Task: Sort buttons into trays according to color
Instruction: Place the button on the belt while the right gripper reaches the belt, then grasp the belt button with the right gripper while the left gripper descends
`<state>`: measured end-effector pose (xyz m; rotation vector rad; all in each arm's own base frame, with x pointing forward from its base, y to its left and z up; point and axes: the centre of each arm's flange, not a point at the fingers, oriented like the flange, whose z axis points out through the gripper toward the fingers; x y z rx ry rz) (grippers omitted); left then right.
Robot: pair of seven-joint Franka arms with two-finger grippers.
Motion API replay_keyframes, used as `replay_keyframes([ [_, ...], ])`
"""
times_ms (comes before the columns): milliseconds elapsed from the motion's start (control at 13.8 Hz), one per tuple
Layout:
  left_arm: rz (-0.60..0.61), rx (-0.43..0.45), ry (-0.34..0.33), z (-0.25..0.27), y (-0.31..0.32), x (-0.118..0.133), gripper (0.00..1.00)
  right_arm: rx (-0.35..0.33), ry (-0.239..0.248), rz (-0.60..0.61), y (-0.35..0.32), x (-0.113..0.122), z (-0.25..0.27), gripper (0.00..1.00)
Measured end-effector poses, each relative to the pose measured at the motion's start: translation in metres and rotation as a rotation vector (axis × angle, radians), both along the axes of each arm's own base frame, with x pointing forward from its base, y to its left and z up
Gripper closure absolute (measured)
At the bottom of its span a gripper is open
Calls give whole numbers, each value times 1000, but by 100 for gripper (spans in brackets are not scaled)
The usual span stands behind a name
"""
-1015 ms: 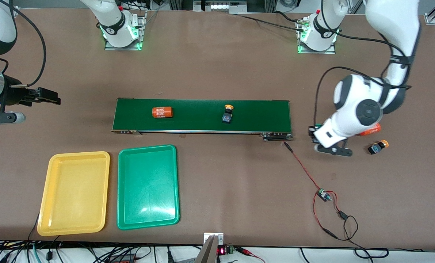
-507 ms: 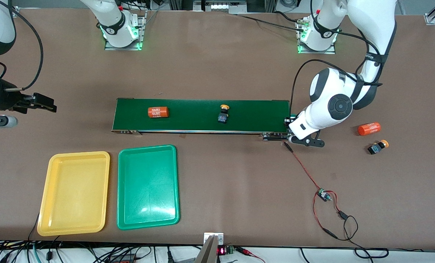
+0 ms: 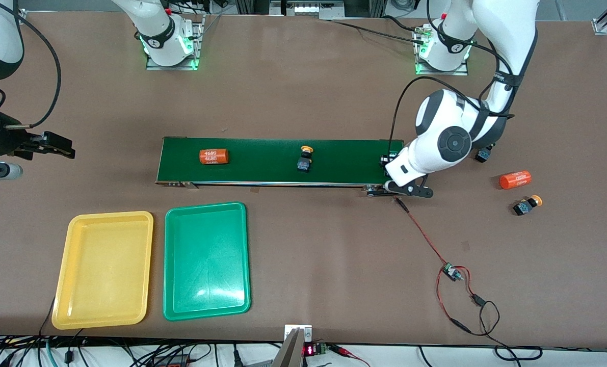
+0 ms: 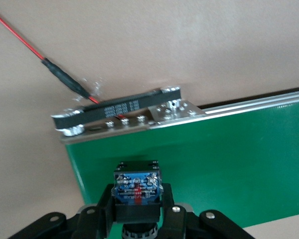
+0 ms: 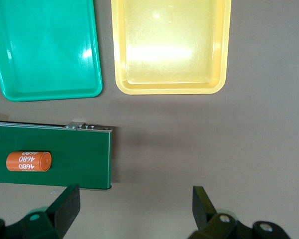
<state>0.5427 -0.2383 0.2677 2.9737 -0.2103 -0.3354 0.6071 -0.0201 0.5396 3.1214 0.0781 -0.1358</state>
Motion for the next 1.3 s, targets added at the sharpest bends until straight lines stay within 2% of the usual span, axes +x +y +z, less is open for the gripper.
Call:
replay_keyframes([
  [217, -16, 6, 13, -5, -10, -10, 60, 4, 9, 5, 4, 0, -4, 0],
  [507, -15, 8, 14, -9, -9, -11, 60, 60, 23, 13, 20, -2, -18, 0],
  [725, -15, 10, 19, -14, -9, -12, 59, 65, -37, 43, 46, -16, -26, 0],
  [870, -12, 8, 9, -17, -9, -11, 57, 92, -76, 20, 77, -28, -41, 0],
  [1015, -10, 5, -1, -16, -9, -9, 39, 113, -97, -3, 117, -40, -59, 0],
  [1305, 5, -22, -79, 20, -9, 10, 0, 107, -52, 30, 208, -76, -87, 0],
])
